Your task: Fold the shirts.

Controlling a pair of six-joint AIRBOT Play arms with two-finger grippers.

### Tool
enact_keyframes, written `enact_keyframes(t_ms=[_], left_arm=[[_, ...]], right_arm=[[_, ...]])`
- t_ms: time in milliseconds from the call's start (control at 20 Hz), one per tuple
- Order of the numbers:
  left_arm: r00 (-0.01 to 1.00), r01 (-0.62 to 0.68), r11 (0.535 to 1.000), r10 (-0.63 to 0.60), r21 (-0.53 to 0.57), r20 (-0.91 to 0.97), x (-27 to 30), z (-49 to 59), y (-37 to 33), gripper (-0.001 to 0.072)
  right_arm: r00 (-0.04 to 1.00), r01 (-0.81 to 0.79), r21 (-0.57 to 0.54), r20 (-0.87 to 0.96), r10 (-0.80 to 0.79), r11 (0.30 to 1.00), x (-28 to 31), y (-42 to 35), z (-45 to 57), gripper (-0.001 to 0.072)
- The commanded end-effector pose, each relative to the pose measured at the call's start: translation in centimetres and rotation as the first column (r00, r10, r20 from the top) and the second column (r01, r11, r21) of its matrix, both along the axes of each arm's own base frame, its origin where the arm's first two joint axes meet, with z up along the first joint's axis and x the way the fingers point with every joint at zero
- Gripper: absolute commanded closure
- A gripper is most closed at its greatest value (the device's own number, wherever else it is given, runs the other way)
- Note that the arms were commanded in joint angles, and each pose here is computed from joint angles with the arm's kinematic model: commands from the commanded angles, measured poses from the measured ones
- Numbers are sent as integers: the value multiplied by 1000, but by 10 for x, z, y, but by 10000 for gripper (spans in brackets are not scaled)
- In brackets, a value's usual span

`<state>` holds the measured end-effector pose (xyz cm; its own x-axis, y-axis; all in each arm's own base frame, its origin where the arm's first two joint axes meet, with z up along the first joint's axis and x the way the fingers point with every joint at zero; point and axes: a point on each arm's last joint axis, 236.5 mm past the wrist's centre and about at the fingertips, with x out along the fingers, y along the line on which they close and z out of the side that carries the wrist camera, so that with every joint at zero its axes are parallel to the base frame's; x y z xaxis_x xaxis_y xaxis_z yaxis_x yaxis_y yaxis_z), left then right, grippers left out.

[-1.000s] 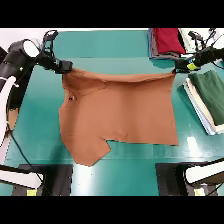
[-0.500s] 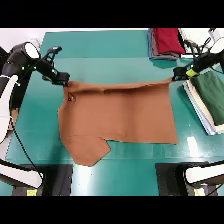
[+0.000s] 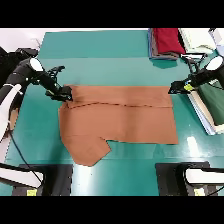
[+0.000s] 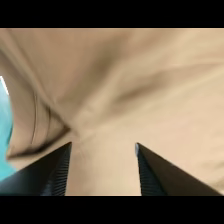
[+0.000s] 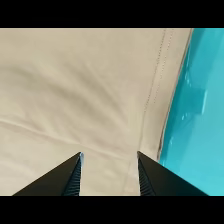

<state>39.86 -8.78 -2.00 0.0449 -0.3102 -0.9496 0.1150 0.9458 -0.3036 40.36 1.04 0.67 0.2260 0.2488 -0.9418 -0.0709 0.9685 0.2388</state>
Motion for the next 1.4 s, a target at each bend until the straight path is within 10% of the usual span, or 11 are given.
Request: enact_keyframes(t_ms=[0,450,1000,1150,1350], left_arm=[[996,-44,997,39,66,75,-16,34,18,241],[986,-113,988,124,103,-111,-215,-29,29,239],[948,-306,935,281,-179,-152,-220,-63,-32,242],[970,-233,952,212,-198,-122,-216,-51,-36,681],[984,-176,961,165,-213,-68,-201,-27,-37,682]], right_arm=[[999,-4,0,42,4,1000,-14,4,28,311],[970,-26,46,244,14,999,-32,26,113,313],[977,-36,51,212,25,998,-39,27,109,324],[987,-26,55,157,17,998,-51,20,102,324],[993,120,73,-13,-119,990,-106,-16,46,324]])
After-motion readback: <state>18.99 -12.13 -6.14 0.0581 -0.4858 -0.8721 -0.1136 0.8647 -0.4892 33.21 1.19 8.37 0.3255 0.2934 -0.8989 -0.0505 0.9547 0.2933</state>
